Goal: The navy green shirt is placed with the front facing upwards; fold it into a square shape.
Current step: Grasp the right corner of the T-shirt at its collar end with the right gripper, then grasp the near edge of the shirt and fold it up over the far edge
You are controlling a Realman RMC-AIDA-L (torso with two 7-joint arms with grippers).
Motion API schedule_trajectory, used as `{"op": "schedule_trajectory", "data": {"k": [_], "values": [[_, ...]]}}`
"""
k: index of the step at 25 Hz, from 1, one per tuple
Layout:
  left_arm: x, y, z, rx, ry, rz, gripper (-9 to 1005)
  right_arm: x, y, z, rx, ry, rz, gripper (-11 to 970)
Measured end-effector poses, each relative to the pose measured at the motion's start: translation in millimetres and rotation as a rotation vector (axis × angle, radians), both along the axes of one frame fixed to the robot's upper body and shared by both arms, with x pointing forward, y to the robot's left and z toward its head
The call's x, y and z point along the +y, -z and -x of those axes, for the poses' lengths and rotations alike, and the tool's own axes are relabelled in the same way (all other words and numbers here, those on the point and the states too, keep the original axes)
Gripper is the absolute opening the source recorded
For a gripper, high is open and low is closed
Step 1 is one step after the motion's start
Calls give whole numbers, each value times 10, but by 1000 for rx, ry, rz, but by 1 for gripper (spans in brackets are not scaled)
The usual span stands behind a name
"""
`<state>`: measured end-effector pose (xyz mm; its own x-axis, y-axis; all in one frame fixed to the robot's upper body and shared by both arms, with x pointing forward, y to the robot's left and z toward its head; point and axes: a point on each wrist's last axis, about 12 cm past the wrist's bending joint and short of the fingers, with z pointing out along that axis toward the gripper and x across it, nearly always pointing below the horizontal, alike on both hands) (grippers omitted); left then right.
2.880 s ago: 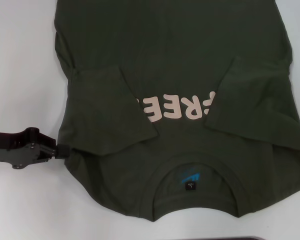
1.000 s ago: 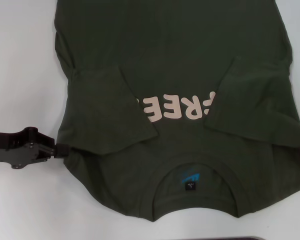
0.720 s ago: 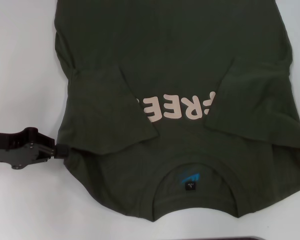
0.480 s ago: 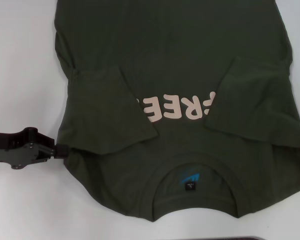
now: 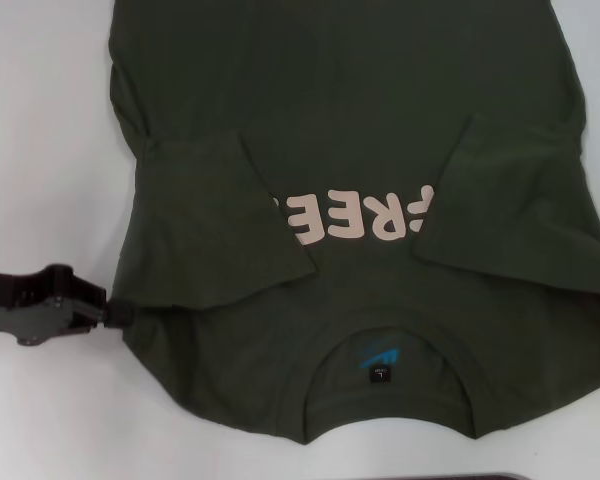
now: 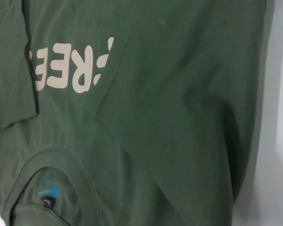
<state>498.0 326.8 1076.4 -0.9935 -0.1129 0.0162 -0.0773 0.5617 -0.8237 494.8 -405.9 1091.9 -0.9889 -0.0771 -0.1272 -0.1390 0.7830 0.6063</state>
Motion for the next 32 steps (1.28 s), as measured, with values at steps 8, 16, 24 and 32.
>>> {"op": "schedule_trajectory", "data": {"k": [8, 16, 24, 32], "values": [[-20, -15, 97, 45, 94, 4, 11, -56, -79, 20, 56, -46, 31, 31], [-33, 25, 194, 117, 151, -23, 8, -50, -76, 53, 106, -96, 63, 41], [-52, -16, 214, 114, 190, 7, 10, -23, -104, 43, 102, -110, 40, 52], [-78, -310, -2, -5, 222, 91, 9, 41, -425, -261, -41, -130, -41, 62]]}}
